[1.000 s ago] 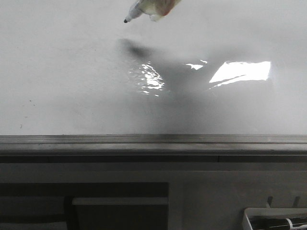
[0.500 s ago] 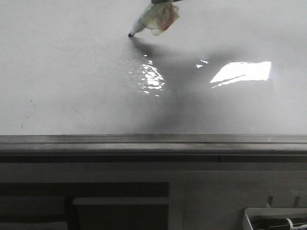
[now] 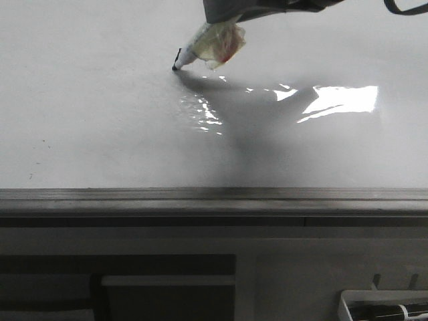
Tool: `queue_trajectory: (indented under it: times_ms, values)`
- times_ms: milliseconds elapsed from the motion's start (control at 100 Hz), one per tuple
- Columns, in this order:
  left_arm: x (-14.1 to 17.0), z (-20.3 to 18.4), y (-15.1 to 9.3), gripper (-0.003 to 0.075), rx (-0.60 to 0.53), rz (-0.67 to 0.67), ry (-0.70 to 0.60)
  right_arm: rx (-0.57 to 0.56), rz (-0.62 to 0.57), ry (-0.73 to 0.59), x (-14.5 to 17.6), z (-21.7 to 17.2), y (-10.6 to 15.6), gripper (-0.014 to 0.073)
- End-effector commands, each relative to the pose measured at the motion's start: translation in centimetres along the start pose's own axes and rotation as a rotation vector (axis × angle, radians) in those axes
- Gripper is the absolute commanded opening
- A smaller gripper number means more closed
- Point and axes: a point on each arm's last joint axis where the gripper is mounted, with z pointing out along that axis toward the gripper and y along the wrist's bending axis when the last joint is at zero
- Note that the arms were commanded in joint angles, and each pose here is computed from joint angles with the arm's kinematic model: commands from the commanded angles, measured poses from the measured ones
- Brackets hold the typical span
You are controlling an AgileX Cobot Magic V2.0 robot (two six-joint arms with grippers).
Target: Write number 5 on whiteboard
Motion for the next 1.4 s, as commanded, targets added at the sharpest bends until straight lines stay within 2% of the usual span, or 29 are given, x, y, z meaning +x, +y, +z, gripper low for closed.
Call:
queue_trajectory:
  times_ms: [0,130,400,450,540,580,640,770,930,1050,1270,1390]
  values:
    - [-1.4,-0.1,-0.1,-0.0020,0.002,-0.027,-0.089,0.010,-0.005,-0.020,-0.4,-0.4,-0.2,-0.0040]
    - [-1.4,-0.1,-0.1,-0.0020,0.002,-0.027,-0.089,0.018,-0.004,-0.013,-0.1,-0.4,-0.3,-0.0040]
    - [-1.4,-0.1,-0.1,-0.0020,0.002,-0.027,-0.089,0.122,-0.003,-0.061,-1.0,-1.7,-1.3,-0.0040]
    - [-1.4,-0.1,-0.1,-0.0020,0.002,-0.027,-0.089,0.160,-0.019,-0.037,-0.8,-1.8,-1.7,-0.0040]
    - [-1.4,-0.1,-0.1,-0.0020,0.002,-0.027,-0.089,0.215,0.022,0.041,-0.2,-2.2,-2.2,-0.0040]
    - [-1.4,-0.1,-0.1,-0.0020,0.002,-0.027,-0.089,0.227,-0.004,0.063,0.1,-2.3,-2.2,-0.0040]
    - [-1.4,-0.1,-0.1,-0.0020,0.002,-0.025,-0.090,0.208,-0.012,0.063,0.3,-2.5,-1.7,-0.0041]
    - [-1.4,-0.1,-0.1,-0.0020,0.002,-0.023,-0.090,0.075,-0.032,0.055,0.5,-2.4,0.8,-0.0041]
    - [-1.4,-0.1,-0.1,-0.0020,0.002,-0.023,-0.090,0.046,-0.045,0.114,1.7,-1.5,3.0,-0.0041]
    - [-1.4,-0.1,-0.1,-0.0020,0.002,-0.023,-0.090,0.034,-0.050,0.119,1.8,-1.3,3.3,-0.0041]
    - [-1.4,-0.1,-0.1,-0.0020,0.002,-0.023,-0.090,-0.014,-0.081,-0.051,-2.8,-3.5,3.4,-0.0041]
    - [-1.4,-0.1,-0.1,-0.0020,0.003,-0.025,-0.091,0.077,-0.078,-0.089,-4.4,-3.9,2.3,-0.0041]
